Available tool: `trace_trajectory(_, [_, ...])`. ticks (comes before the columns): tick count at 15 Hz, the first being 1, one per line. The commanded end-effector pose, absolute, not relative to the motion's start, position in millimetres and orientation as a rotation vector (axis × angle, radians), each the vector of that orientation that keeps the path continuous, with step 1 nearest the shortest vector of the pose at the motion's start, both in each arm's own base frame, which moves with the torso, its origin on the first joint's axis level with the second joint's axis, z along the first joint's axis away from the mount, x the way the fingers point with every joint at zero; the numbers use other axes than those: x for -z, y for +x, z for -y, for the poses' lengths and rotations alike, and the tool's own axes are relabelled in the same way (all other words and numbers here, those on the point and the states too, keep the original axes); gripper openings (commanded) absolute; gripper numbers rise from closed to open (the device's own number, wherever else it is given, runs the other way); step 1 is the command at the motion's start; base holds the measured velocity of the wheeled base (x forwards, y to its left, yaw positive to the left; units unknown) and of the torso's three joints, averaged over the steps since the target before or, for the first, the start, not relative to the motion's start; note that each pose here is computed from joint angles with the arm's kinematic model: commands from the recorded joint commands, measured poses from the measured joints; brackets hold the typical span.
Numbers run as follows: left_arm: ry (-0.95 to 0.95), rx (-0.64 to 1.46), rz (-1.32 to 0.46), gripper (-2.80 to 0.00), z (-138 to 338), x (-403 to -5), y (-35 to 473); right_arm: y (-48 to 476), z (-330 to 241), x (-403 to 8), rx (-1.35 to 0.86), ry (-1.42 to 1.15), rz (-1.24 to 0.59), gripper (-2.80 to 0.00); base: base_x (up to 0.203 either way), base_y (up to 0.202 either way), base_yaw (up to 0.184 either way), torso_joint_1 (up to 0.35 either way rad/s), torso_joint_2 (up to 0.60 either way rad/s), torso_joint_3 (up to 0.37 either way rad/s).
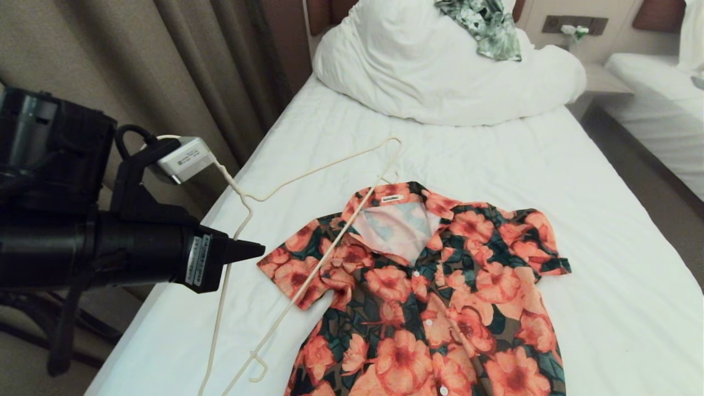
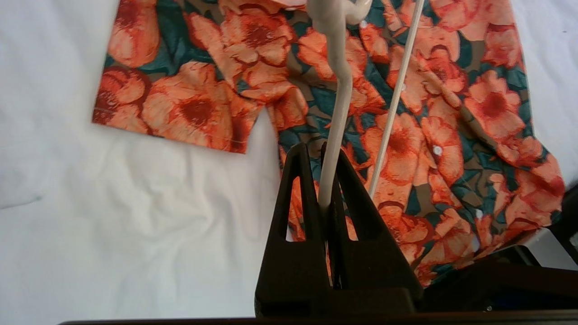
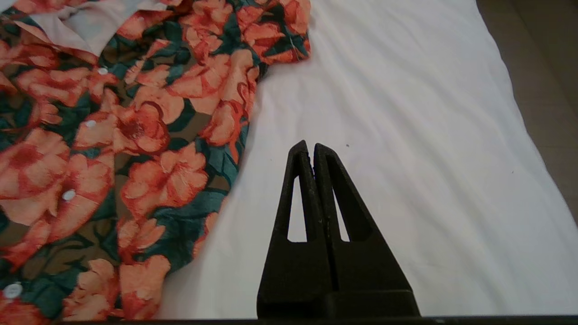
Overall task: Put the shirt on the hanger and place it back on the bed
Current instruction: Lift the shirt and hanger
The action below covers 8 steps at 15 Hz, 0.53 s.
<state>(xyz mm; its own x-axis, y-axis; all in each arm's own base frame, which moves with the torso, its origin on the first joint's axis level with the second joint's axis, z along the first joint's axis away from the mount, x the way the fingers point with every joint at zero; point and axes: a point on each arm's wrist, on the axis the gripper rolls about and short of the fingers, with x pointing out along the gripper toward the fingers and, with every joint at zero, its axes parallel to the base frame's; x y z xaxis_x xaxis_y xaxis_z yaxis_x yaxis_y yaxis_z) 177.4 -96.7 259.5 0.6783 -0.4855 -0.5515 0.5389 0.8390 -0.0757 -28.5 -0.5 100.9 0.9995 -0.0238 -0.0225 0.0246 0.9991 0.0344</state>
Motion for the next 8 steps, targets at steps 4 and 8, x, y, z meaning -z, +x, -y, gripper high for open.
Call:
trace_trajectory(4, [0.095, 0.575, -0.586, -2.80, 95.5, -260.8, 175.4, 5.2, 0.5, -192.0, 0.023, 0.042, -0.115, -2.80, 0.000, 0.000, 0.000, 0.000, 0.00, 0.000])
trace_trajectory(8, [0.096, 0.572, -0.585, -2.80, 95.2, -260.8, 175.5, 74.5, 0.2, -249.4, 0.020, 0.114, -0.229, -2.80, 0.000, 0.000, 0.000, 0.000, 0.00, 0.000])
